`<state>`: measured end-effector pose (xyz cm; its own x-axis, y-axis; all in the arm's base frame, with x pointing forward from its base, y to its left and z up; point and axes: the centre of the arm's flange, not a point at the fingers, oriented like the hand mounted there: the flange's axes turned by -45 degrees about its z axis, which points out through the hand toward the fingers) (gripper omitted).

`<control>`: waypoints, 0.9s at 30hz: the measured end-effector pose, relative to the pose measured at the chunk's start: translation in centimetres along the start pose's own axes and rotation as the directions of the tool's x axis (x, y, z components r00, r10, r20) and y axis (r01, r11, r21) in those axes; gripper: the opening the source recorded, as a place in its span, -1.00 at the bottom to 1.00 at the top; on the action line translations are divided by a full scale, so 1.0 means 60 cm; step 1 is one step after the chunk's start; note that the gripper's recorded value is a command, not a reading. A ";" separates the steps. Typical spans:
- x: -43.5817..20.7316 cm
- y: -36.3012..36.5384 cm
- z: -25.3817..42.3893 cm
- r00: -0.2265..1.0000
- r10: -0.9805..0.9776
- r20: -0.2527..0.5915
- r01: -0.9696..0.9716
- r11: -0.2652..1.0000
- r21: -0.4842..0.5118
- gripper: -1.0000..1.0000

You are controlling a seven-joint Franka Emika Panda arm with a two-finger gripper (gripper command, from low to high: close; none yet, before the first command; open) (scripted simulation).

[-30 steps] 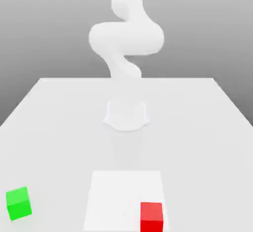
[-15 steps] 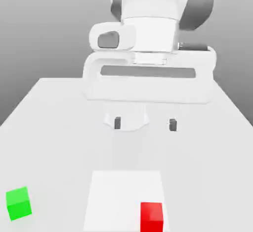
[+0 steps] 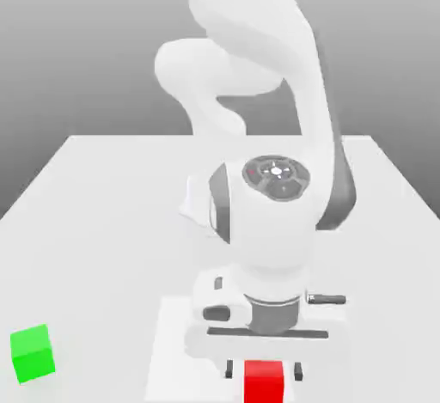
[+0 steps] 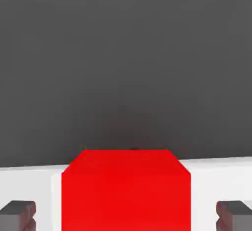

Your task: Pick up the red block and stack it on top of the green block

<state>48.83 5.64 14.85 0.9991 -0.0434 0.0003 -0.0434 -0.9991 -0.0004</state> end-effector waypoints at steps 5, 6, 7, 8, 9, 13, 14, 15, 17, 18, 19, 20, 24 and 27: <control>0.000 0.000 -0.001 1.000 0.000 -0.001 0.000 1.000 0.000 -1.00; 0.001 0.000 -0.016 1.000 0.001 -0.001 -0.001 1.000 0.000 -1.00; 0.001 0.000 -0.035 1.000 0.001 0.000 -0.001 1.000 0.000 -1.00; 0.001 0.000 -0.055 1.000 0.001 0.000 -0.001 1.000 0.000 -1.00; 0.001 0.000 -0.076 1.000 0.001 0.000 -0.001 1.000 0.000 -1.00; 0.015 0.139 -0.113 0.970 0.244 0.001 -0.244 0.970 -0.006 -1.00; 0.014 0.180 -0.118 0.949 0.314 0.001 -0.314 0.949 -0.007 -1.00; 0.011 0.222 -0.123 0.924 0.383 0.001 -0.383 0.924 -0.007 -1.00; -0.001 0.306 -0.133 0.857 0.516 0.000 -0.516 0.857 -0.006 -1.00; -0.011 0.348 -0.139 0.815 0.580 0.000 -0.580 0.815 -0.005 -1.00; -0.023 0.390 -0.142 0.768 0.641 0.000 -0.641 0.768 -0.004 -1.00; -0.035 0.433 -0.139 0.716 0.698 0.000 -0.698 0.716 -0.002 -1.00; -0.069 0.540 -0.064 0.565 0.825 0.000 -0.825 0.565 0.001 1.00; -0.069 0.540 -0.064 0.565 0.825 0.000 -0.825 0.565 0.001 1.00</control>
